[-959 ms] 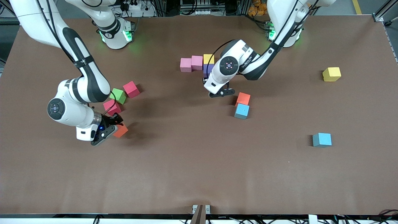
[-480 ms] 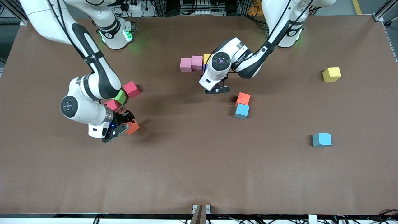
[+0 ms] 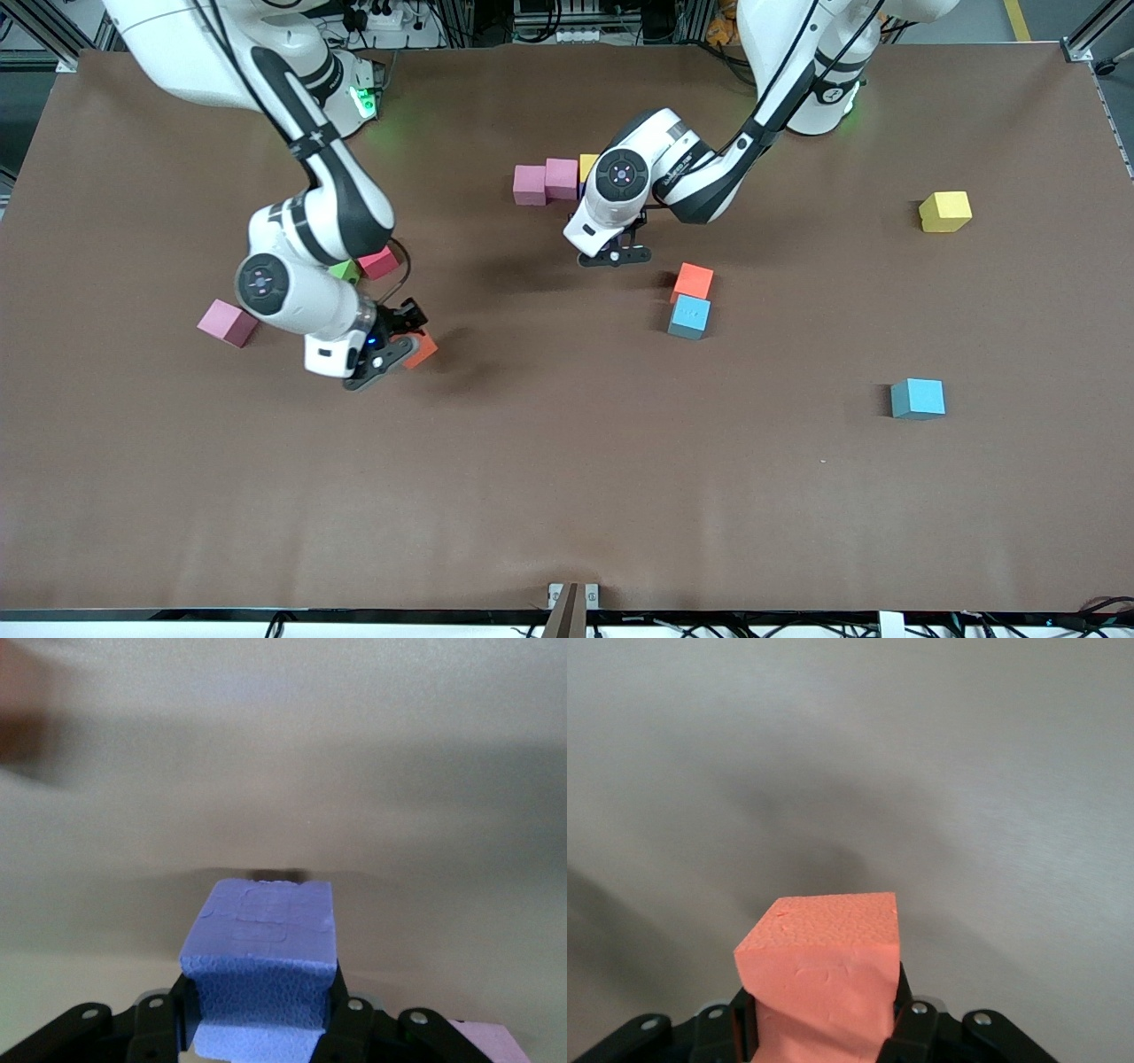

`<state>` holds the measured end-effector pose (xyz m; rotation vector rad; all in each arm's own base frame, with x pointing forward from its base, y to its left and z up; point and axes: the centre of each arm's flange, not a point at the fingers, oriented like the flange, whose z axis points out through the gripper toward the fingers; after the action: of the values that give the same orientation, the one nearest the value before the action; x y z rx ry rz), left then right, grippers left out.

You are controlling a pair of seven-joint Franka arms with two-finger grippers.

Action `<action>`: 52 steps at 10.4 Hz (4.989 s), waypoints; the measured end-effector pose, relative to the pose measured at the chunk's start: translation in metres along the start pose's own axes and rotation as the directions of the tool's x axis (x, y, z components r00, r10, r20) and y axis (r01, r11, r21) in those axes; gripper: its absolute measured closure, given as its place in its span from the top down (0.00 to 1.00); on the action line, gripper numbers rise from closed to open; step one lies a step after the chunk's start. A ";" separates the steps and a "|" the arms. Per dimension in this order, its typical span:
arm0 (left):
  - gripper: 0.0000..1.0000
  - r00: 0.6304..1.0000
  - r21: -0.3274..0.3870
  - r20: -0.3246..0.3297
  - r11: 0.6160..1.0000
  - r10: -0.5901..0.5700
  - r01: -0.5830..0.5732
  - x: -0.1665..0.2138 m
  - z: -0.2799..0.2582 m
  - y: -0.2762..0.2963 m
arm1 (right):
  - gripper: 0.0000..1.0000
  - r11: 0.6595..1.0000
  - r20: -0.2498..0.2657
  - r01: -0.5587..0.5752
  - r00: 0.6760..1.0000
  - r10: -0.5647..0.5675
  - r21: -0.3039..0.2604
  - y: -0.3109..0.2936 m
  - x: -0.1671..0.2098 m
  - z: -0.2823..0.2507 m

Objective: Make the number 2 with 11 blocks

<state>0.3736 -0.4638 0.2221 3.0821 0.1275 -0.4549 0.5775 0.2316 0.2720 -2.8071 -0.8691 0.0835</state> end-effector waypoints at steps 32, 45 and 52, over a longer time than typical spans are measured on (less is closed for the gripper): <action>1.00 1.000 0.057 -0.025 0.998 0.015 -0.013 -0.008 0.026 0.018 | 0.56 0.691 0.142 0.722 0.687 -0.713 -0.024 -0.189 -0.035 0.085; 1.00 0.977 -0.023 -0.143 0.987 -0.159 0.158 0.017 -0.098 -0.008 | 0.56 0.730 0.096 0.681 0.732 -0.674 -0.065 -0.258 -0.054 0.090; 1.00 0.987 0.053 -0.159 0.998 -0.034 0.043 0.065 -0.136 -0.081 | 0.56 0.723 0.107 0.689 0.724 -0.681 -0.059 -0.288 -0.069 0.110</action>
<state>0.4682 -0.3732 0.3326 3.1730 0.1809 -0.2176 0.3491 0.4443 0.2240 -2.3665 -1.9182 0.0358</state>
